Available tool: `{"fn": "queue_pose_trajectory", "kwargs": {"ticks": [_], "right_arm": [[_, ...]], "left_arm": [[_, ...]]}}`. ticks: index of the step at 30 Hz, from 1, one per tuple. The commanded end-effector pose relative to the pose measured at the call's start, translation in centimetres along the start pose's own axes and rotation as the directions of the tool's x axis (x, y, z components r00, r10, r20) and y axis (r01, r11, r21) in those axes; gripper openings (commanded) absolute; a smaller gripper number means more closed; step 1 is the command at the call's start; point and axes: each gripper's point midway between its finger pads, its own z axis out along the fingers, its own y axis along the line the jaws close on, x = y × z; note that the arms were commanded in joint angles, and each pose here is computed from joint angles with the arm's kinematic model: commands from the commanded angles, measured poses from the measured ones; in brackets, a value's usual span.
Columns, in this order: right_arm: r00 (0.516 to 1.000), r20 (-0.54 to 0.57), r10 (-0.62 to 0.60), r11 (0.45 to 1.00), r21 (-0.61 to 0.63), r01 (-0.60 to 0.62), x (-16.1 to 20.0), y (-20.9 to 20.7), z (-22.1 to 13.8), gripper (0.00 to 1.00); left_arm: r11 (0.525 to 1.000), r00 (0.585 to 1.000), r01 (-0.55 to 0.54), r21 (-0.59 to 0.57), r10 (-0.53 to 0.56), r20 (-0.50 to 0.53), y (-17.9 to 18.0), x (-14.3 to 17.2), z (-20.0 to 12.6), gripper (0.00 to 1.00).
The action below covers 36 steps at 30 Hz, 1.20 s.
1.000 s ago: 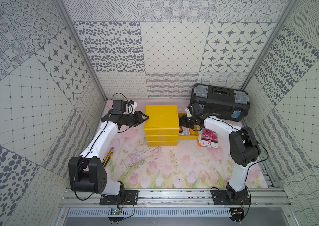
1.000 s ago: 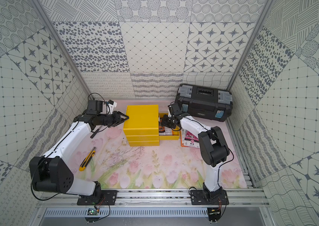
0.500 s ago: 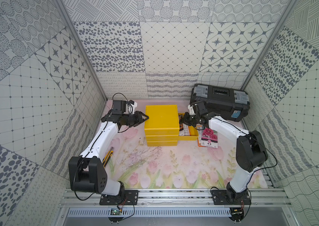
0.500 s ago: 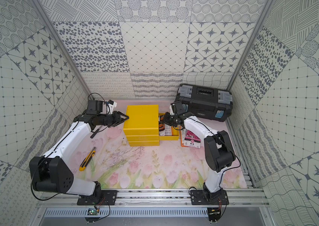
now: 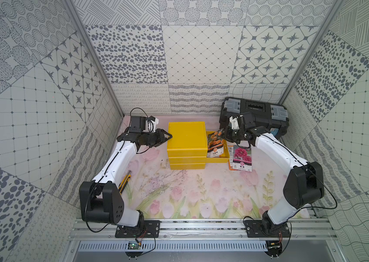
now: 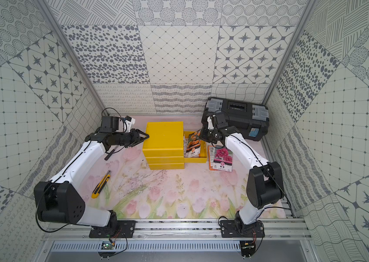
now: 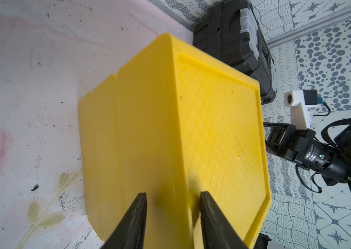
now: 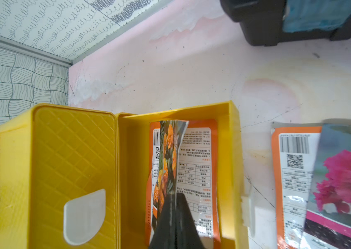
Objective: Take the seed bags out of the drawer
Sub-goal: Pick up the seed packet from the drawer, then place the seed packet at the center of the board.
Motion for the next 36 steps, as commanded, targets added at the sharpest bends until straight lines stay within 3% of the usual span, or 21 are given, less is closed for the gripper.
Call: {"fn": "queue_pose_trajectory", "kwargs": {"ticks": [1,14,21,36], "right_arm": [[0.999,0.032,-0.027,0.999,-0.029,0.028,-0.9,-0.2,-2.7,0.00],[0.983,0.164,0.080,0.997,-0.017,-0.079,-3.4,-6.4,-9.6,0.00],[0.964,0.236,0.125,0.988,0.057,-0.142,-4.1,-11.5,-12.7,0.00],[0.992,0.042,0.119,0.957,0.261,-0.126,-0.7,-18.2,-5.7,0.00]], "left_arm": [[0.985,0.993,0.076,-0.155,-0.089,-0.076,3.4,2.8,-0.1,0.43],[0.985,0.993,0.074,-0.154,-0.086,-0.078,3.4,2.8,-0.1,0.43],[0.986,0.993,0.075,-0.151,-0.088,-0.079,3.3,2.9,-0.1,0.43],[0.985,0.993,0.079,-0.151,-0.092,-0.080,3.4,2.8,0.0,0.43]]}}
